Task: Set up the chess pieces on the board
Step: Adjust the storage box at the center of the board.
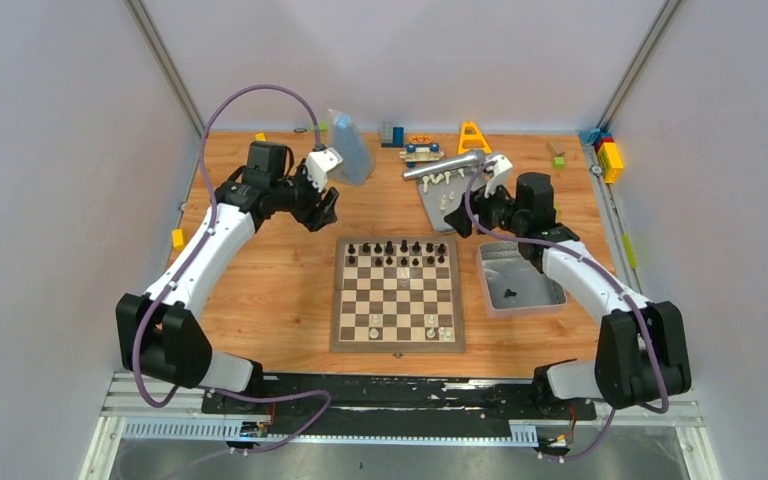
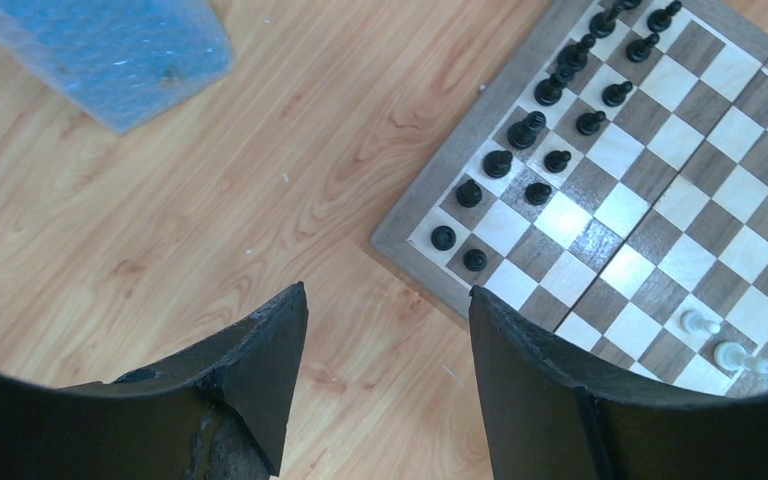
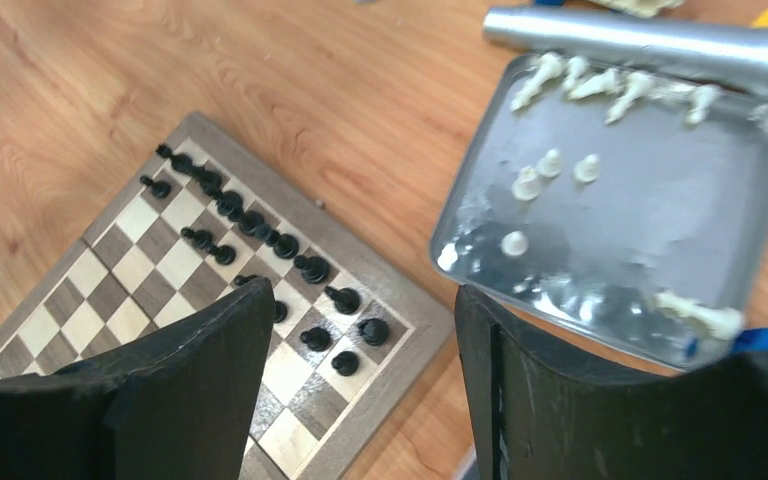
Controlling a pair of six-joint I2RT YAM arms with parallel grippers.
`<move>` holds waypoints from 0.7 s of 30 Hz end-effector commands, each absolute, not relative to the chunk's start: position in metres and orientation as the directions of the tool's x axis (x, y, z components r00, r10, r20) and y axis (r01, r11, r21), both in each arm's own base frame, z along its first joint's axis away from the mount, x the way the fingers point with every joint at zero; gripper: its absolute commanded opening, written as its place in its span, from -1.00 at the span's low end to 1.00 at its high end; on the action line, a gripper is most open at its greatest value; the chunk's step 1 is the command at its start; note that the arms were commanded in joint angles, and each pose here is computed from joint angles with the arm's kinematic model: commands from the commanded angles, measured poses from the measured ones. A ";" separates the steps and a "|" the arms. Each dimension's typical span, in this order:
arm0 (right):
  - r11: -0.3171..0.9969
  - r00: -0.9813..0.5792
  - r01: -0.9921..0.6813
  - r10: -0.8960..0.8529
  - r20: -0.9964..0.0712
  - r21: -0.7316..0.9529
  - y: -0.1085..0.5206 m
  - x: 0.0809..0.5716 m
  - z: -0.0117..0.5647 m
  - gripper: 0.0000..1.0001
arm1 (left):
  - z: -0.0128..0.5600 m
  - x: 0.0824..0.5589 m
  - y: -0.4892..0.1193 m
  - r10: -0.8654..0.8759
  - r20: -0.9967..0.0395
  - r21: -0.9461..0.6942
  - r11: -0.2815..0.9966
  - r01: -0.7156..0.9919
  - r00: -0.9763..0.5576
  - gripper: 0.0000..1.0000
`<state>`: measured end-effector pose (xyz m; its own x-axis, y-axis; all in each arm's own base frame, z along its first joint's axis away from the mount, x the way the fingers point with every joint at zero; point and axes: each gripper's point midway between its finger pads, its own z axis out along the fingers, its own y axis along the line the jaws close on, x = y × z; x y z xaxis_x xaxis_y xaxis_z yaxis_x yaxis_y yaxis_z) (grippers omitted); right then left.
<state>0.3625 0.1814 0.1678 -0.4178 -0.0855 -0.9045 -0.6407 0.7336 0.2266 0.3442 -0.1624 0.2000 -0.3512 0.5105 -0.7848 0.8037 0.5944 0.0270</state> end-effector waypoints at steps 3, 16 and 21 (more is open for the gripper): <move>0.793 -0.367 -0.586 -0.076 -0.927 0.167 0.140 0.369 0.210 0.40 | 0.235 0.353 -0.150 0.455 -0.841 0.111 0.676 0.729 -0.293 0.50; 0.766 -0.493 -0.641 -0.450 -0.745 -0.038 0.055 0.302 0.163 0.34 | 0.218 0.330 -0.169 0.438 -0.815 -0.053 0.596 0.801 -0.379 0.81; 0.720 -0.563 -0.693 -0.575 -0.593 -0.041 0.038 0.259 0.121 0.21 | 0.216 0.323 -0.175 0.439 -0.826 -0.061 0.553 0.831 -0.353 0.83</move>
<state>0.3022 0.0554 0.1517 -0.5297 -0.4141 -0.7402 -0.6134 0.7898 -0.0029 0.3305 -0.1662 0.2017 -0.4024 0.4523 -0.7959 0.7913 0.6090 -0.0540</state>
